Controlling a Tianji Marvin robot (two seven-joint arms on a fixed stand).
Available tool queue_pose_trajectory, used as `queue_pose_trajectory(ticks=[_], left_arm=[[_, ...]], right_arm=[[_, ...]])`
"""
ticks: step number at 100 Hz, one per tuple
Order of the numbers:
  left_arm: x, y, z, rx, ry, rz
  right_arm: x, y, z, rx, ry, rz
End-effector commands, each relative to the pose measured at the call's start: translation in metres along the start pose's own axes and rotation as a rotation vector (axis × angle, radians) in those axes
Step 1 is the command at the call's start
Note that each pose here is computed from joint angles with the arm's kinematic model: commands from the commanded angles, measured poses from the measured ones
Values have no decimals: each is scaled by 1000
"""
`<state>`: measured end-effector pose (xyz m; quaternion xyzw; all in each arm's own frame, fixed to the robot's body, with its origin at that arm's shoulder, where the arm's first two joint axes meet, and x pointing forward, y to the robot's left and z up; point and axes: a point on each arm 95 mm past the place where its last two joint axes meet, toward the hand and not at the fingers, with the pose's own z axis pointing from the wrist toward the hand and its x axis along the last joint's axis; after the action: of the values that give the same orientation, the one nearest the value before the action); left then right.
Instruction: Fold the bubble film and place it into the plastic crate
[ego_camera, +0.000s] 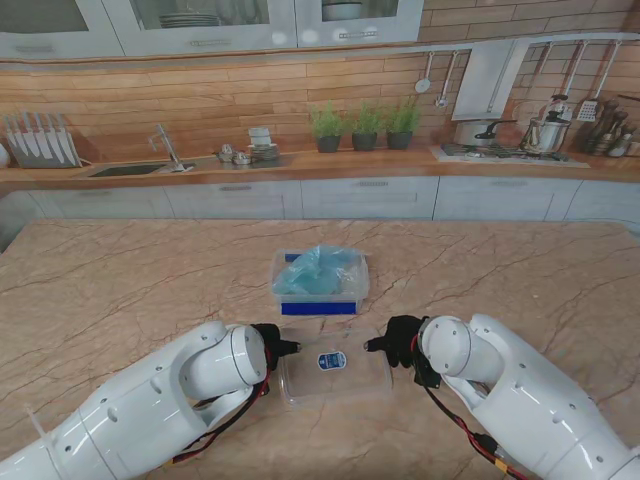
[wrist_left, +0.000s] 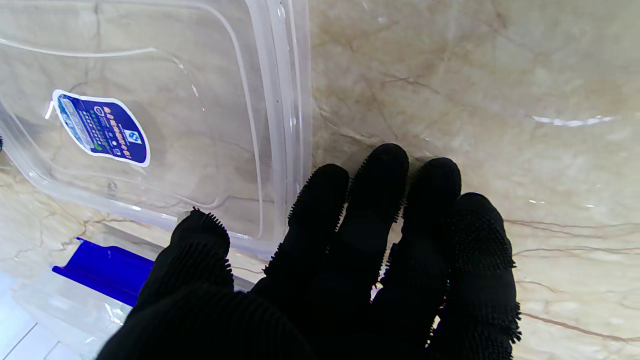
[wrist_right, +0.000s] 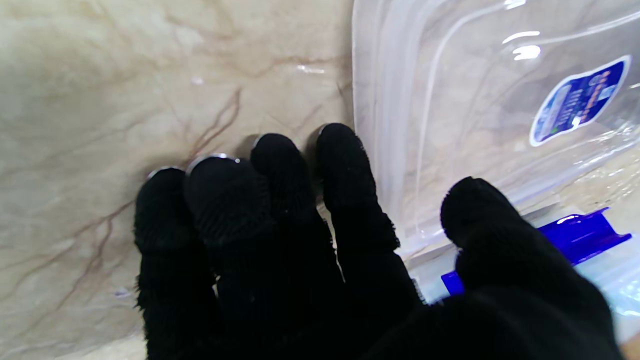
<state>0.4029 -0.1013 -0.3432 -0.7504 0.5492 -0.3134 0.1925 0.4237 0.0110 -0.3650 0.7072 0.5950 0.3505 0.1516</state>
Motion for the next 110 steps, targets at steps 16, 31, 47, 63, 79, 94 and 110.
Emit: queue_pose_trajectory(ticks=[16,31,47,63,79,94,110], left_arm=[[-7,11,3,-2,-43,-2],[-8,13,6,-3,-62,-4],[-5,16,10,-35,-62,-20],[0,19,13,-74,-35,-93],[2,20,11,-84,10,-154],[1,22,6,-45,47,-198],[1,22,-2,-24,93,-244]], right_arm=[[12,-5,-3,-29,-54,-55],[17,-7,-2,-27,-71,-69],[22,-9,5,18,-64,-34],[28,-12,9,44,-41,1],[34,-14,7,50,-6,40],[38,-16,3,36,31,57],[42,-17,-4,16,65,77]])
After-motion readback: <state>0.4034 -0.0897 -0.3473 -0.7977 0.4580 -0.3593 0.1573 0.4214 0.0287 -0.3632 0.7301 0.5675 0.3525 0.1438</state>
